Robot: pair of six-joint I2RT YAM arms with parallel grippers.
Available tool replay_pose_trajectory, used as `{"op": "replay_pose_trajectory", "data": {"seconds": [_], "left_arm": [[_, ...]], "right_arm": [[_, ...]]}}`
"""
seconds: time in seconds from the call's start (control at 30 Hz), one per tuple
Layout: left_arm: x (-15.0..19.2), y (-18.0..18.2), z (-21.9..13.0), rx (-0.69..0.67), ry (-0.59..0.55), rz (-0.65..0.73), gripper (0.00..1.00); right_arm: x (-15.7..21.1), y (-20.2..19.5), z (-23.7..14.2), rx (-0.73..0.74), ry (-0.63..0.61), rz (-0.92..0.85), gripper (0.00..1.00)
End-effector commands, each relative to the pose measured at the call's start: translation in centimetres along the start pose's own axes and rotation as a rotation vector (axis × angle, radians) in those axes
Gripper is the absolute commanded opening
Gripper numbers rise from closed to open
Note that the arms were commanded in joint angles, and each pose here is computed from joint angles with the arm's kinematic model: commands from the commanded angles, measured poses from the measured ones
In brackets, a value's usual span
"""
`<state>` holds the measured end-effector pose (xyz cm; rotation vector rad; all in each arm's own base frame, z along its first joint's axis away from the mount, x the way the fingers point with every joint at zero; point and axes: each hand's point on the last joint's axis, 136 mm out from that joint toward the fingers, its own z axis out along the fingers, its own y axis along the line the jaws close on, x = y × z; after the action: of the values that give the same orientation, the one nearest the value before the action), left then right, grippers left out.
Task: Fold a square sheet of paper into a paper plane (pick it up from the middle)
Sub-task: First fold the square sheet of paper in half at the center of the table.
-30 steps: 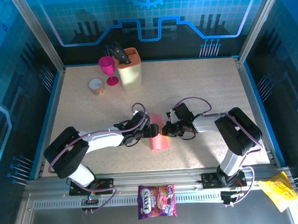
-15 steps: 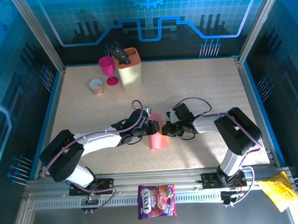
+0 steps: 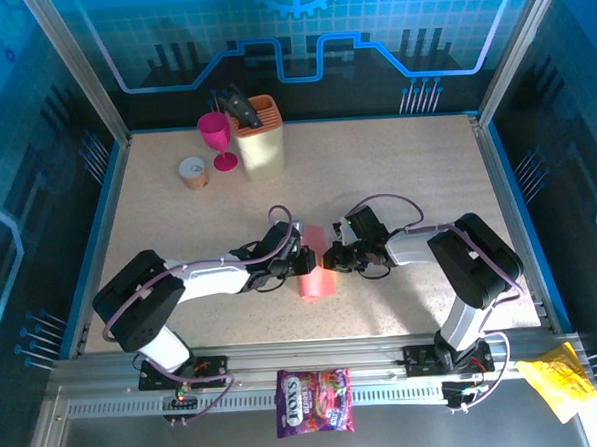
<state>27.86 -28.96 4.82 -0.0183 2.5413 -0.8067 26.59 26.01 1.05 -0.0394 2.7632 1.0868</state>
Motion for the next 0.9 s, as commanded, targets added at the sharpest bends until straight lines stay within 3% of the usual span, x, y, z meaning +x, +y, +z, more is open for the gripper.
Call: {"op": "replay_pose_trajectory", "data": {"seconds": [0.0, 0.43, 0.73, 0.87], "left_arm": [[0.3, 1.5, 0.5, -0.039, -0.009, 0.012, 0.13], [2.3, 4.7, 1.7, -0.098, 0.003, -0.006, 0.12], [-2.1, 0.9, -1.4, -0.009, -0.082, 0.033, 0.22], [-3.4, 1.0, -1.4, 0.005, -0.088, 0.029, 0.19]], "right_arm": [[2.9, -4.3, 1.2, 0.138, 0.069, 0.062, 0.0], [3.3, -5.0, 1.4, 0.147, 0.081, 0.076, 0.0], [3.5, -5.3, 1.5, 0.156, 0.088, 0.079, 0.0], [3.6, -5.5, 1.6, 0.161, 0.091, 0.08, 0.0]]}}
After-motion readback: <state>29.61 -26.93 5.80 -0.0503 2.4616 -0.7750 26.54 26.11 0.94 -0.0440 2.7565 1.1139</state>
